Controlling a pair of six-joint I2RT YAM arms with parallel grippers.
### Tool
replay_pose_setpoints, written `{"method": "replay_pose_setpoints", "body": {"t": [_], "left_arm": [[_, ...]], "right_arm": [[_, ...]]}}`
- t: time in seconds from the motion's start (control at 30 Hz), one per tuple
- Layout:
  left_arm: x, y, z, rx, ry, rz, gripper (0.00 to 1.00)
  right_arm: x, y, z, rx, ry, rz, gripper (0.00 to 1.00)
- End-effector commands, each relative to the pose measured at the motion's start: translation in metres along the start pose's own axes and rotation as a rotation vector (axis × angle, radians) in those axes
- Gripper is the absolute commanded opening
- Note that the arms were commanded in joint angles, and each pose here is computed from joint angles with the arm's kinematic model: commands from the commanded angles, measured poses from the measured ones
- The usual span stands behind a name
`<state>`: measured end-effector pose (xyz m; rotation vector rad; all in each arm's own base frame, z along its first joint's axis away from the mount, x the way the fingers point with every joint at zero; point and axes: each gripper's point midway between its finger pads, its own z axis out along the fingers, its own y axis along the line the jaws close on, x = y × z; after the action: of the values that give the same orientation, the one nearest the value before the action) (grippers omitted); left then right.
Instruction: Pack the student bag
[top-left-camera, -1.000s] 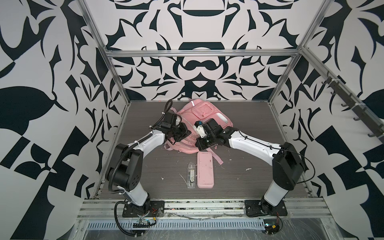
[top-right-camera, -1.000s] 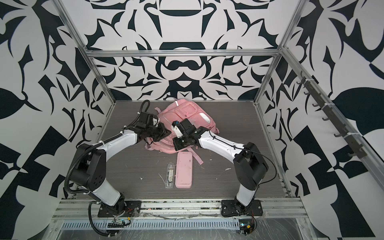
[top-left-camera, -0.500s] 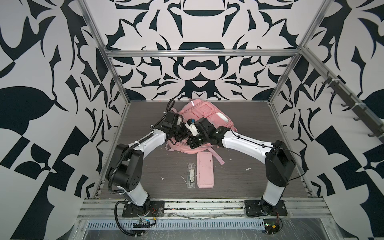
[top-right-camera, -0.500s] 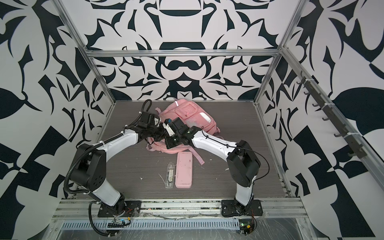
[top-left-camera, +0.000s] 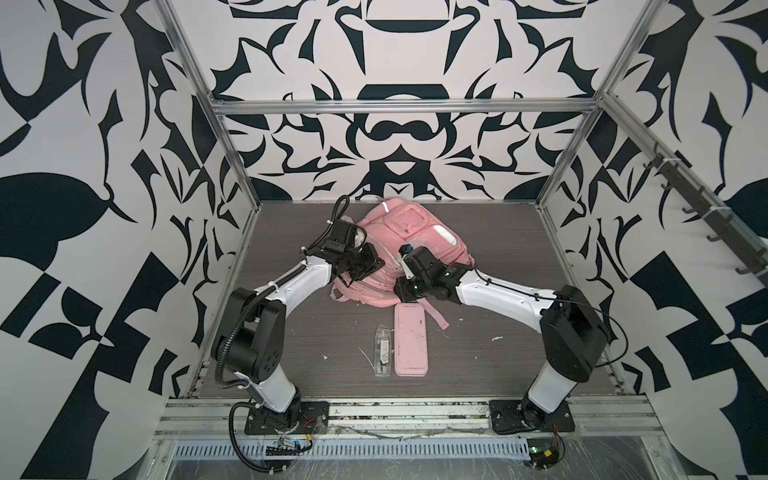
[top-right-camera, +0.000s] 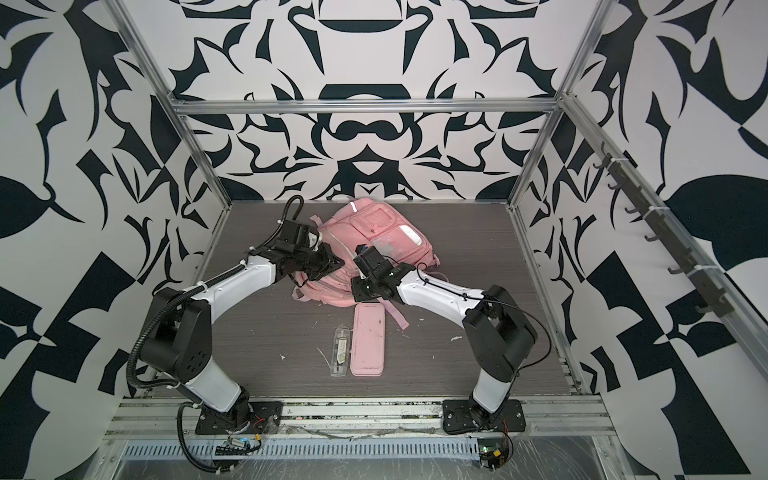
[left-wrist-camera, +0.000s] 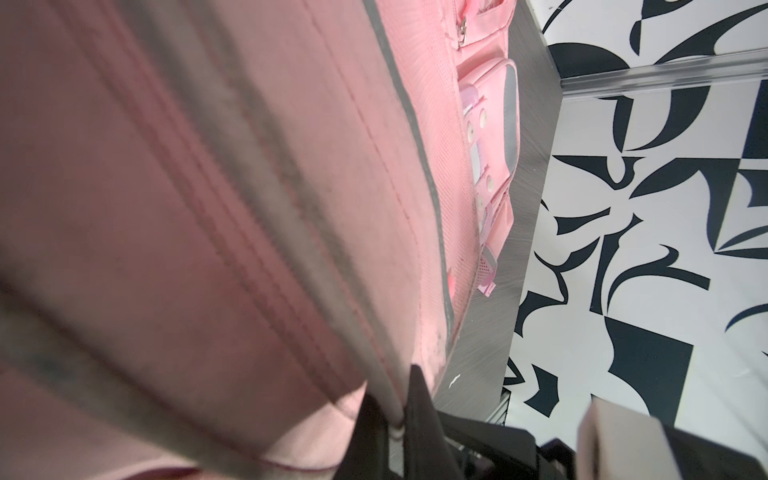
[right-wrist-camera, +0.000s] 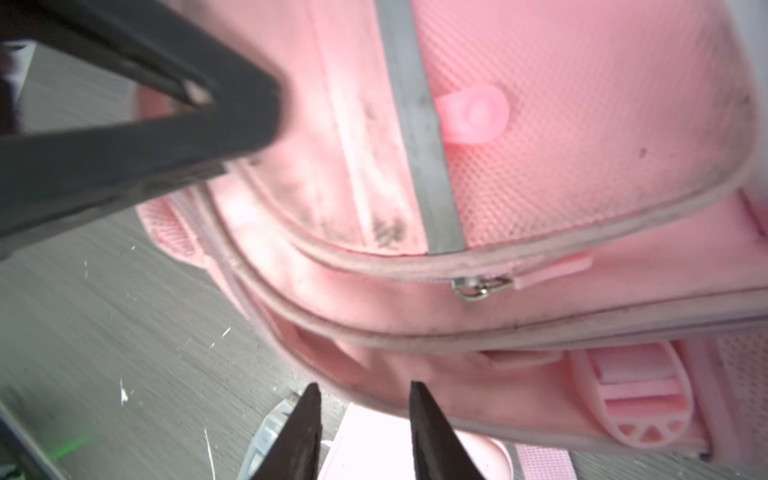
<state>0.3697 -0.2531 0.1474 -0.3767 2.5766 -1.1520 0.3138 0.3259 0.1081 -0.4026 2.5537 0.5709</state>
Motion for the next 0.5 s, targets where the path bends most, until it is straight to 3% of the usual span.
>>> {"method": "replay_pose_setpoints", "body": {"t": [0.0, 0.33, 0.47], "left_arm": [[-0.015, -0.052, -0.026, 0.133, -0.055, 0.090, 0.00], [-0.008, -0.051, -0.022, 0.128, -0.039, 0.085, 0.00], [-0.008, -0.052, -0.022, 0.129, -0.040, 0.088, 0.00]], "right_arm": [[-0.020, 0.003, 0.004, -0.006, -0.080, 0.042, 0.42], [-0.022, -0.005, 0.024, 0.014, -0.118, 0.144, 0.45], [-0.020, -0.009, 0.028, 0.014, -0.142, 0.183, 0.39]]}}
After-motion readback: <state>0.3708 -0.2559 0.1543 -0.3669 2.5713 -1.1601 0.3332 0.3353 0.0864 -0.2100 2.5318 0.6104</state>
